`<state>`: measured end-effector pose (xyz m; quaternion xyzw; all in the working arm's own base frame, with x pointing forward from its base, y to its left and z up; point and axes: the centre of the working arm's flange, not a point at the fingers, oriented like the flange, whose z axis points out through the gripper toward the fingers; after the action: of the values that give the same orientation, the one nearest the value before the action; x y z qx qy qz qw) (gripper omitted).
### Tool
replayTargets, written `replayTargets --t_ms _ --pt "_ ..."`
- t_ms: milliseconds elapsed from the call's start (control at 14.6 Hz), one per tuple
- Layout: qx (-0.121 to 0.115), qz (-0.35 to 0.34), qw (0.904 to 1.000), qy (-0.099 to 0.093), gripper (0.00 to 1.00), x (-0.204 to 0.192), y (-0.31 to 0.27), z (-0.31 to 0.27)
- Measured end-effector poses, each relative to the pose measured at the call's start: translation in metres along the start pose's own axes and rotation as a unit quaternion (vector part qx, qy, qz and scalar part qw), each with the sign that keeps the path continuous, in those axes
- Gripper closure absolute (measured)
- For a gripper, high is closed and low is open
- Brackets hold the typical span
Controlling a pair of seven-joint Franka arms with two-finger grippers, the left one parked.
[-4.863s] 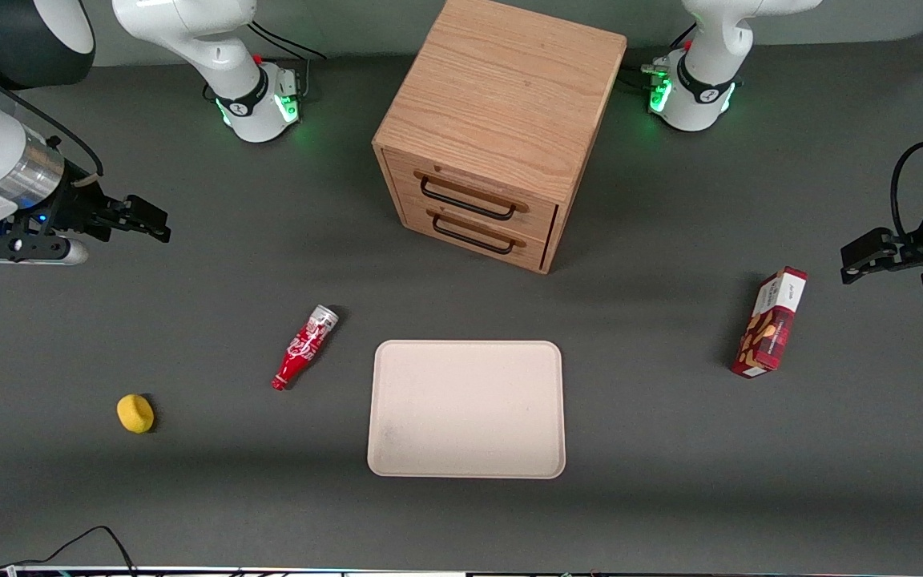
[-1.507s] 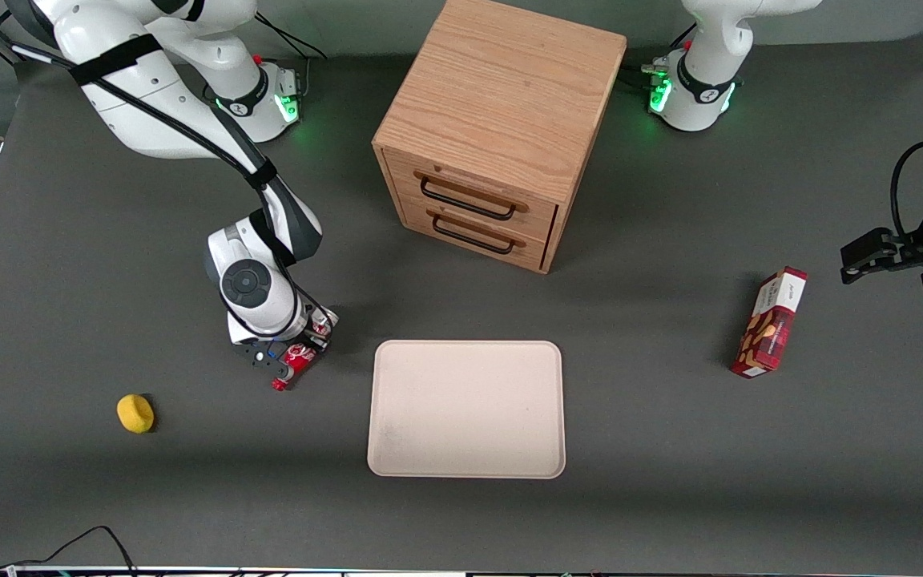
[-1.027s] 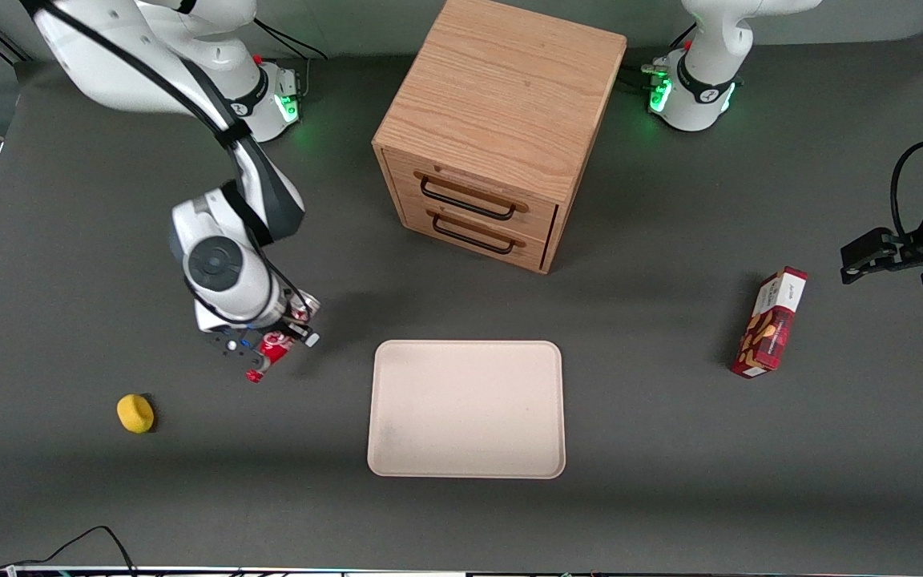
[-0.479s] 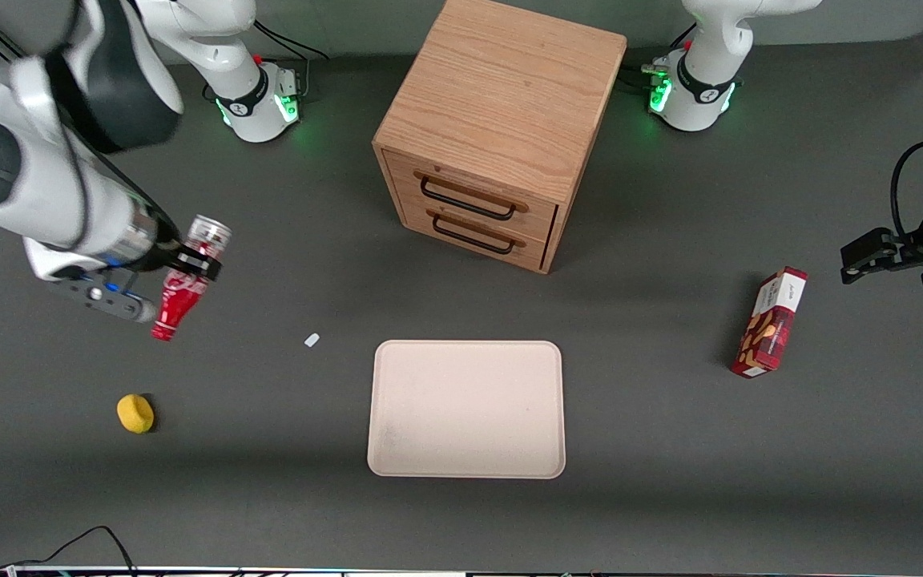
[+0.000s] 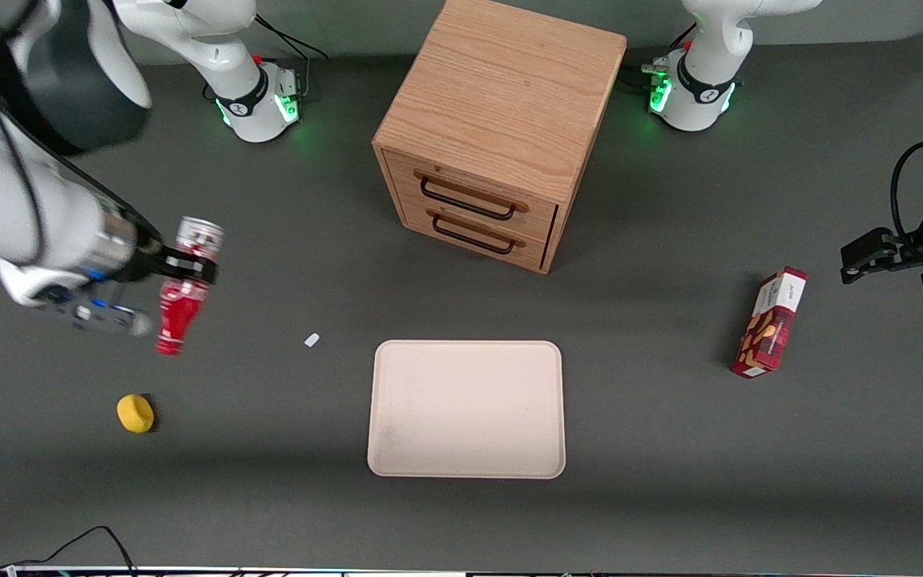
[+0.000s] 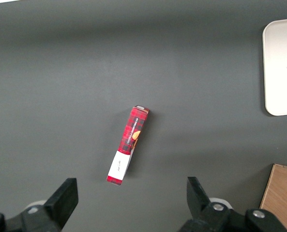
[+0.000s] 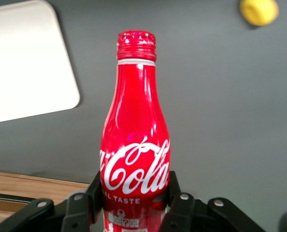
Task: Place coke bottle on tray
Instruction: 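Carry the held bottle over the cream tray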
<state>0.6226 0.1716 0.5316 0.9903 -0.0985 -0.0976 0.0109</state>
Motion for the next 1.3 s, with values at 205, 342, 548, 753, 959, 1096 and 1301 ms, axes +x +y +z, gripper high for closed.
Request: replayTargets --t_ms 205,342,548,753,959,1096,1301 --pt "-0.006 -0.031 0.9995 -0.004 0.46 0.031 -0.080 0.057" --pt "-0.003 -0.041 0.9987 0.030 0.46 0.049 -0.132 0.100" --pt "0.012 -0.051 0.9965 0.065 0.46 0.069 -0.178 0.164" --pt "0.019 -0.054 0.9955 0.076 0.46 0.085 -0.193 0.217" --pt "0.025 -0.058 0.9945 0.084 0.46 0.094 -0.204 0.261" --pt "0.022 -0.060 0.9939 0.090 0.46 0.097 -0.209 0.284" --pt "0.023 -0.064 0.9928 0.099 0.46 0.100 -0.213 0.303"
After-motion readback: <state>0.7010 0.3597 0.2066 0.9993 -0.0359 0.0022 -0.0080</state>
